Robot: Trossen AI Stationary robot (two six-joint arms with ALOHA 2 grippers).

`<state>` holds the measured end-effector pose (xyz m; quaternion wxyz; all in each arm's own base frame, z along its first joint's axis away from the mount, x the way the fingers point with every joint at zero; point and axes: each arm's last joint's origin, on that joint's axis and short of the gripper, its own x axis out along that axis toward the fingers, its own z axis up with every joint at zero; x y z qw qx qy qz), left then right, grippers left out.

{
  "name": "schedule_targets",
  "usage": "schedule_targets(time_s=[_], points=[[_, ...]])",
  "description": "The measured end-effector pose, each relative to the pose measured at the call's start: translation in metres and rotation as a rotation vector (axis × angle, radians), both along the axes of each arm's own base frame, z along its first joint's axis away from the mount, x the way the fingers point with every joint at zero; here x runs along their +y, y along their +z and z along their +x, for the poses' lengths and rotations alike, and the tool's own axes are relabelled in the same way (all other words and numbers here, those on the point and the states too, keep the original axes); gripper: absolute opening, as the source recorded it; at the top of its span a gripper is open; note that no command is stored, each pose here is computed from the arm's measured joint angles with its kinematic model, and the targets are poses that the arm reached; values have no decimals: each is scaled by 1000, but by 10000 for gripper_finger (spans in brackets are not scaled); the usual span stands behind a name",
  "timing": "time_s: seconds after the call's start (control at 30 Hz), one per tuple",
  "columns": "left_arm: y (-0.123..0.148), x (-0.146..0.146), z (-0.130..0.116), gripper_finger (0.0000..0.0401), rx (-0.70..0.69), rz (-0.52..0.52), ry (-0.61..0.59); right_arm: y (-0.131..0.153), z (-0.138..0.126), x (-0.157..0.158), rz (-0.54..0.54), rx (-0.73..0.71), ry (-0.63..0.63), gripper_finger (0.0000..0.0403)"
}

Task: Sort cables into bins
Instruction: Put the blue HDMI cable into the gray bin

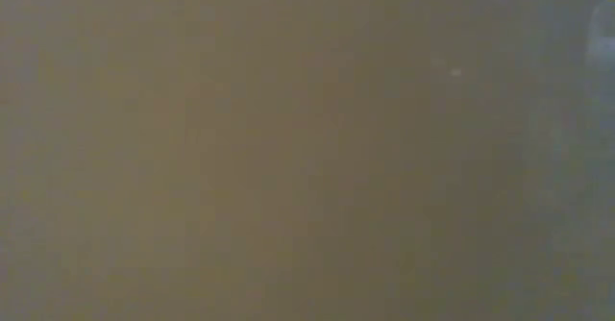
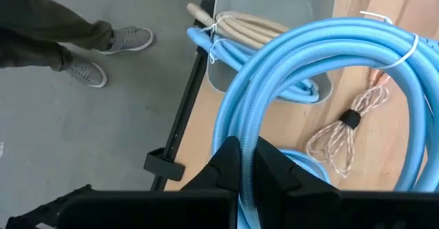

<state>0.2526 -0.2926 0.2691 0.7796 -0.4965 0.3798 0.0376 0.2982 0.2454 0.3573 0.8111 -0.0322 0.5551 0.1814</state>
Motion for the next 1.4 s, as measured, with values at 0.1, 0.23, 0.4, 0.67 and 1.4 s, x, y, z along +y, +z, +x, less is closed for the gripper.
schedule_targets(time_s=[0.1,0.23,0.4,0.67,1.4], points=[[-14,-10,-13,5,115,-26,28,0,2,-1,0,-8,0,8],[-44,-21,-26,4,278,21,60,1,4,-1,12,-28,4,8],[-66,-24,-12,2,310,37,50,4,10,1,52,-80,5,8],[-96,-8,18,1,377,112,24,4,11,-1,49,-79,0,8],[-77,39,48,1,272,263,161,-11,3,-3,110,127,142,8]])
